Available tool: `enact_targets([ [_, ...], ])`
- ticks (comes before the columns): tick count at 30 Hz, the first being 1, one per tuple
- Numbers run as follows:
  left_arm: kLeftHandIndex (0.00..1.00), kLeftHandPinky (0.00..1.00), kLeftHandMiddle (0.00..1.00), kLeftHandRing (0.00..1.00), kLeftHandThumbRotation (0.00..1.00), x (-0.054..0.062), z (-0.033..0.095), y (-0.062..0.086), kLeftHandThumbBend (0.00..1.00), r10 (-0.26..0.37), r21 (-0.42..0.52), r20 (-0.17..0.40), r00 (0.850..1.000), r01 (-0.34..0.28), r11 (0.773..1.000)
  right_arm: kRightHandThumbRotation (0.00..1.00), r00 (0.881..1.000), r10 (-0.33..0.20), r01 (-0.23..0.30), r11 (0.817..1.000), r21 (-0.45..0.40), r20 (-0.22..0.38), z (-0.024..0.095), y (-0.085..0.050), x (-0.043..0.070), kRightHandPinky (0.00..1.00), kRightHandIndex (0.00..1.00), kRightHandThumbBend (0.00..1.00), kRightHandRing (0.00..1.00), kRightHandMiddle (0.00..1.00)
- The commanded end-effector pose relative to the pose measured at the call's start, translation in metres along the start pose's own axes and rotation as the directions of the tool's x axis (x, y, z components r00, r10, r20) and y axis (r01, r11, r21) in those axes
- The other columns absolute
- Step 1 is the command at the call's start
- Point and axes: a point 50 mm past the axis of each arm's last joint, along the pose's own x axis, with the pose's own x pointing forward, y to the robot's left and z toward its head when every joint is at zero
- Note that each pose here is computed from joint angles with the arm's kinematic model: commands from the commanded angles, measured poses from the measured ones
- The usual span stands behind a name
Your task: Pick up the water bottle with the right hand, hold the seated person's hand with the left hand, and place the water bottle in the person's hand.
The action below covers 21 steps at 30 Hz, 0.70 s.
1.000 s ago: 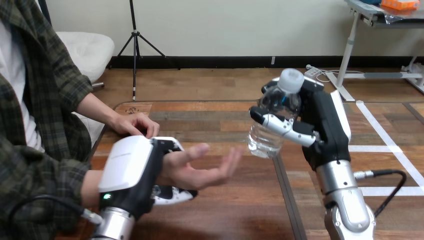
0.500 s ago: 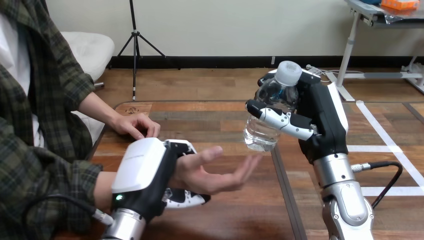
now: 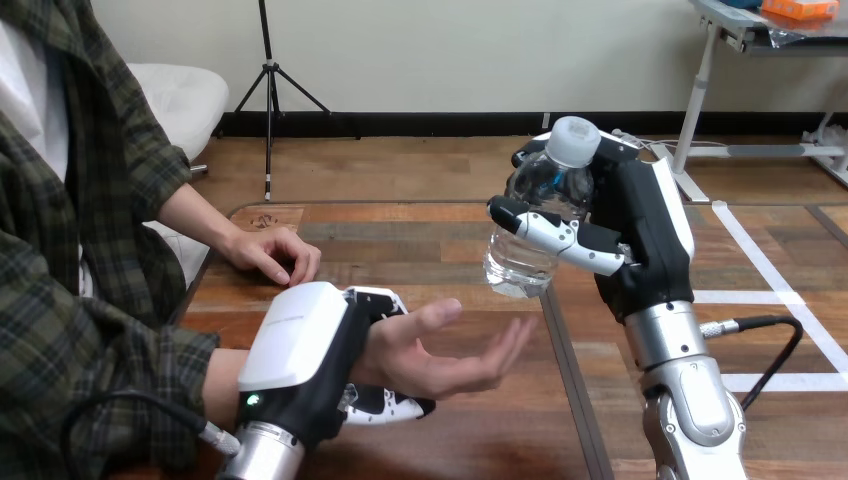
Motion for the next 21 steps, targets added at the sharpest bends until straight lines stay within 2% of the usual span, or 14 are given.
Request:
enact_targets([
  [1, 0.41, 0.27, 0.38, 0.33, 0.00, 0.0082, 0.0309, -0.0015, 0.82, 0.018, -0.048, 0.146, 0.989, -0.011, 0.999, 0.00, 0.987, 0.034, -0.035, 0.999, 0.005, 0.155, 0.0278, 0.0044, 0.0302, 0.37, 0.48, 0.66, 0.42, 0.47],
  [8, 0.41, 0.28, 0.38, 0.33, 0.00, 0.0081, 0.0314, -0.0028, 0.82, 0.012, -0.049, 0.146, 0.989, -0.005, 0.999, 0.00, 0.984, 0.058, -0.065, 0.997, 0.034, 0.166, 0.0265, 0.0059, 0.0278, 0.38, 0.48, 0.64, 0.43, 0.47],
  [21, 0.41, 0.28, 0.39, 0.33, 0.00, 0.0079, 0.0316, -0.0040, 0.82, 0.007, -0.043, 0.146, 0.989, 0.000, 0.999, 0.00, 0.987, 0.064, -0.076, 0.994, 0.075, 0.146, 0.0214, 0.0076, 0.0205, 0.39, 0.48, 0.65, 0.41, 0.46],
])
